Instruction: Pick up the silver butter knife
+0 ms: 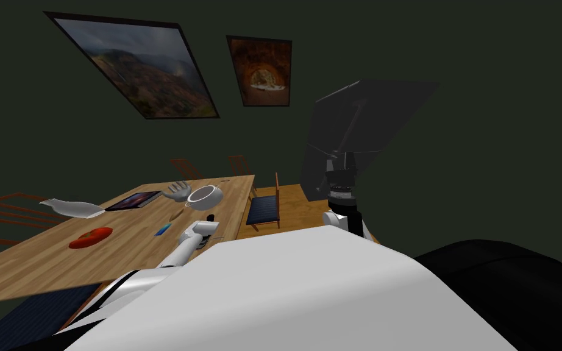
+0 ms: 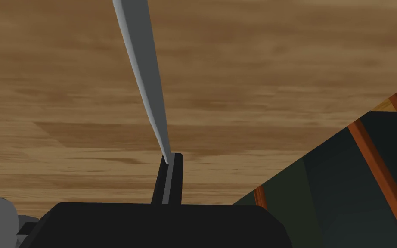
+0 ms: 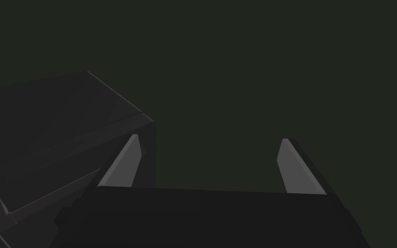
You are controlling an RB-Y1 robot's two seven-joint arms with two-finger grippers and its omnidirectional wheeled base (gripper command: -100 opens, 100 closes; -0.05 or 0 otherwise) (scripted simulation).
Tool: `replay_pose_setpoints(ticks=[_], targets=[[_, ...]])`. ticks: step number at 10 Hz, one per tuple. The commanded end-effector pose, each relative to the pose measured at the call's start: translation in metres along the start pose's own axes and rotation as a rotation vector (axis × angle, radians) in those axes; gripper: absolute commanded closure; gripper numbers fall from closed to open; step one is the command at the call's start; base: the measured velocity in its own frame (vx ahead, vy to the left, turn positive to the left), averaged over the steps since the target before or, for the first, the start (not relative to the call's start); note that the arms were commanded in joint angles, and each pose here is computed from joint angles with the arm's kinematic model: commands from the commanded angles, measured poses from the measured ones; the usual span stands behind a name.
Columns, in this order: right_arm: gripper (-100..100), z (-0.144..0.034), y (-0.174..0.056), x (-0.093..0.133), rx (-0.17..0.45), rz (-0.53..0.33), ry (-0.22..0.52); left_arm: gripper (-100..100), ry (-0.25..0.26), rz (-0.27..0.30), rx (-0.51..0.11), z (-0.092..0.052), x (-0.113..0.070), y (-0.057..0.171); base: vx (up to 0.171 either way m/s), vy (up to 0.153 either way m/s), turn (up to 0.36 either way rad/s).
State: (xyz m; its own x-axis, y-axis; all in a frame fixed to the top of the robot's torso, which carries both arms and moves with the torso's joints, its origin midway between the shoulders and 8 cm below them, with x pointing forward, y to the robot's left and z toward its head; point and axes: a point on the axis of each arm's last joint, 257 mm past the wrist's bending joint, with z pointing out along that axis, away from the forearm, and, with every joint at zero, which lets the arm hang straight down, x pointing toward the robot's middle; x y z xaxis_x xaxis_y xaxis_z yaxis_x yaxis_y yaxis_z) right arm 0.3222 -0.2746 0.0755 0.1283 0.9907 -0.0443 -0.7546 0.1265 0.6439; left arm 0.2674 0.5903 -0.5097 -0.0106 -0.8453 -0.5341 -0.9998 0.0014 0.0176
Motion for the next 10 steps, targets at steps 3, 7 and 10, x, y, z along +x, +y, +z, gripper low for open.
replay_pose_setpoints(ticks=[3, 7, 10], targets=[[0, 0.0, 0.0, 0.0, 0.0, 0.0, 0.0, 100, 0.0, -0.001, 0.0, 0.0, 0.0, 0.0, 0.0, 0.0, 0.0], [0, 0.0, 0.0, 0.0, 0.0, 0.0, 0.0, 100, -0.001, 0.001, 0.0, -0.013, -0.007, -0.013, -0.032, -0.022, -0.008], [0, 0.0, 0.0, 0.0, 0.0, 0.0, 0.0, 0, -0.001, 0.002, -0.001, -0.015, -0.009, -0.015, -0.015, -0.013, 0.0]])
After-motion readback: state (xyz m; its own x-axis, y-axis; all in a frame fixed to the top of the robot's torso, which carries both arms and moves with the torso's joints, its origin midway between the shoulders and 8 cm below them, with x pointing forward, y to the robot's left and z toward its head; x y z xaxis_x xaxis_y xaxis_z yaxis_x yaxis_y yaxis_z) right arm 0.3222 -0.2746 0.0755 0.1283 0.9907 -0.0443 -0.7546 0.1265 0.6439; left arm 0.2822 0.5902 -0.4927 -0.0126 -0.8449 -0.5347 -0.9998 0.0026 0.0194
